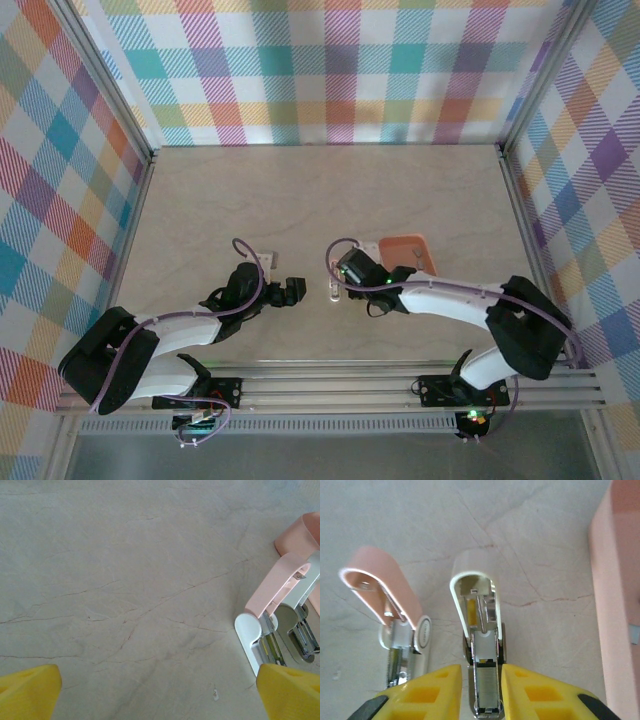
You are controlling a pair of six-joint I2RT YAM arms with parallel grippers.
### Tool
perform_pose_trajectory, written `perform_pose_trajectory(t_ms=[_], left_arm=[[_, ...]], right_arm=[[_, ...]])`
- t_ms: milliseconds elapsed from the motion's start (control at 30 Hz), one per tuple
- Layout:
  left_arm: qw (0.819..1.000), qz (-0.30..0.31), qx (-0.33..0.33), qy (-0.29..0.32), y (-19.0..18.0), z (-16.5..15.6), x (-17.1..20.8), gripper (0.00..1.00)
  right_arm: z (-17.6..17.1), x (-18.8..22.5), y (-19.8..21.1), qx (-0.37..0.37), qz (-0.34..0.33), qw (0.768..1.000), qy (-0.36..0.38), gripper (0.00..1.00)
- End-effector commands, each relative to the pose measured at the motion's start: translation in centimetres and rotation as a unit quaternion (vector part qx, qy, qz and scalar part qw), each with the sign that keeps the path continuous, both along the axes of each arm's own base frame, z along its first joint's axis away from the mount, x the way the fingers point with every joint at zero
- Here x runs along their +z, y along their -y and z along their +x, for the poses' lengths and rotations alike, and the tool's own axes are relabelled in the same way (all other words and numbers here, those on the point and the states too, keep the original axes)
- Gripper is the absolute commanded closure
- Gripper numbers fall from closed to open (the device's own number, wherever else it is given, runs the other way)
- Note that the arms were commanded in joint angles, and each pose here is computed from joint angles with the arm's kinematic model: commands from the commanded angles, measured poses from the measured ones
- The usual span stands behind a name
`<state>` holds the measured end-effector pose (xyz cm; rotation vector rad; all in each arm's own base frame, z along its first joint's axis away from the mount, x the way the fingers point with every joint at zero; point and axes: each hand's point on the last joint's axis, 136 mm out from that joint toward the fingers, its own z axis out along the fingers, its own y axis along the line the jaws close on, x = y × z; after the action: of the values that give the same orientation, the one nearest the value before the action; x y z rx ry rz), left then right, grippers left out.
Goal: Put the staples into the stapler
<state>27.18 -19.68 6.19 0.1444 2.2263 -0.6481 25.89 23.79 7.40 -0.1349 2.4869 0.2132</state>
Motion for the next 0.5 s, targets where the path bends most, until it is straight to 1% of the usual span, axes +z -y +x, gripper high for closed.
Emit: perform_pose_trajectory(t_ms=[0,100,167,467], left_arm=[[1.0,0.005,-0.007,0.007,0.4,0.1,0.5,0.0],[1.0,0.003,-0.009,0.006,0.6,0.2,0.5,0.0],[1.0,0.004,-0.011,0.005,0.6,0.2,0.5,0.0],[1.0,0.002,-0.013,0.006,0.8,0.3,0.6,0.0]], right_arm=[[-0.1,1.4,0.1,-0.001,0.014,1.0,0.006,0.72],[-0.5,0.7,0.2,-0.006,0.054,0.998,-0.037,0.72],[-0.8,0.3,0.3,-0.012,0.073,0.996,-0.051,0.73],[-0.7,-1.3,1.3,-0.046,0.117,0.987,-0.104,0.73]])
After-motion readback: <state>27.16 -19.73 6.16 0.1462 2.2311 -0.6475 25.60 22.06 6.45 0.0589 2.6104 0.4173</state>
